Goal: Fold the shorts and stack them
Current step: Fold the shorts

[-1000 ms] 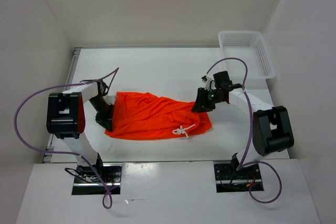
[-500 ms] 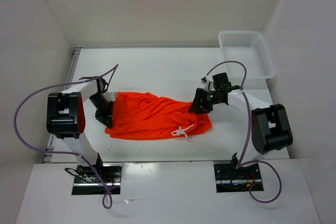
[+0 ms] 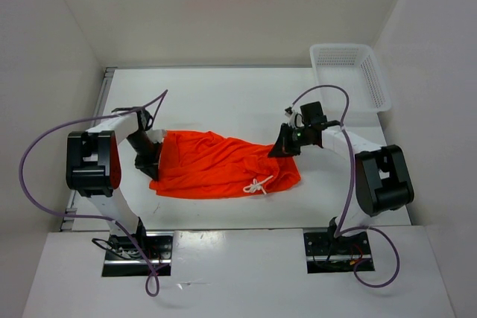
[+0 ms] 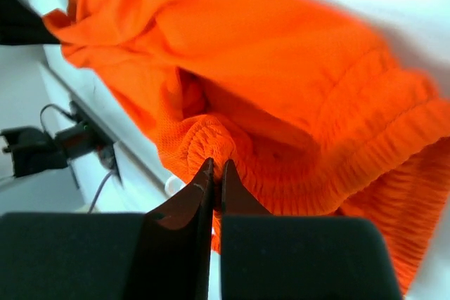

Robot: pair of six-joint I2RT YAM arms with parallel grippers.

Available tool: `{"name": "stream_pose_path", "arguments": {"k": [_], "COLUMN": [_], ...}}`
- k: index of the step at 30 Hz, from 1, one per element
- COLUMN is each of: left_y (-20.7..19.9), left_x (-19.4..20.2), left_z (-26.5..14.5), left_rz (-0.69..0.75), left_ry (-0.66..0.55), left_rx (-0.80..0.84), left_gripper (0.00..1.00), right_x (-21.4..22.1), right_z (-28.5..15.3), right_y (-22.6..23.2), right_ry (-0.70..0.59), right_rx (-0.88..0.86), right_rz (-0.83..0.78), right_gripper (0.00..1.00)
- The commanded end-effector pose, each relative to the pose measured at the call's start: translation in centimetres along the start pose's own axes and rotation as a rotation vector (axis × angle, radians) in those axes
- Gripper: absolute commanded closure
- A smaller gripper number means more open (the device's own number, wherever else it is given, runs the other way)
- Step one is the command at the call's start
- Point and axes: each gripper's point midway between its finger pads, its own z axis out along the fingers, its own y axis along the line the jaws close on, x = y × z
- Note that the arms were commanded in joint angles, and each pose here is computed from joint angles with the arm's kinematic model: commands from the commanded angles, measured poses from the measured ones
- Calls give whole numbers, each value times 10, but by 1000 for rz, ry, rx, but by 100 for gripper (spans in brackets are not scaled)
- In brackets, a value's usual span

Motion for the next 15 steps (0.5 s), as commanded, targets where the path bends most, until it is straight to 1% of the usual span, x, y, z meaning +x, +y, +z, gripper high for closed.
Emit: {"name": "stream_pose_path", "arguments": {"k": [1, 2, 3, 4, 5, 6, 7, 8, 9, 10, 11, 13, 14, 15], "left_y": [-4, -6, -6, -7, -9, -12, -14, -16, -21, -24, -27, -36, -36, -37], "left_x": [-17, -34, -41, -51, -61, -83, -94, -105, -116, -132, -141, -146, -149, -147], "left_z": [-22, -38, -47, -57, -68, -90, -104, -115, -129, -157, -166, -180, -180, -175], "left_rz": [15, 30, 36, 44, 53, 71, 82, 90, 106, 120, 132, 153, 153, 152], "left_ry": [-62, -130, -157, -196, -236, -316, -369, -405, -460, -555, -592, -631, -633, -618], "left_rx": [1, -5, -16, -19, -22, -28, -32, -34, -25, -24, -15, 16, 16, 26], "left_gripper": [96, 97, 97, 99, 99, 99, 100, 100, 100, 100, 100, 100, 100, 100], "right_x": [-85, -103, -120, -153, -170, -187, -212, -228, -237, -249, -254, -255, -253, -242], "right_z": [-22, -29, -39, -55, -65, -75, -93, -99, -106, -118, -120, -122, -127, -119], "right_y": [21, 24, 30, 39, 43, 48, 69, 66, 73, 84, 87, 88, 93, 84], "right_ry": [-220, -262, -309, -380, -423, -463, -532, -562, -584, -619, -628, -626, -633, -591], "right_rx": [29, 48, 55, 66, 83, 94, 100, 134, 136, 151, 152, 161, 158, 156], "right_rz": [-203, -238, -279, -342, -372, -406, -501, -524, -564, -619, -634, -660, -696, -694], "right_gripper": [100, 100, 100, 100, 100, 100, 100, 100, 100, 100, 100, 100, 100, 100]}}
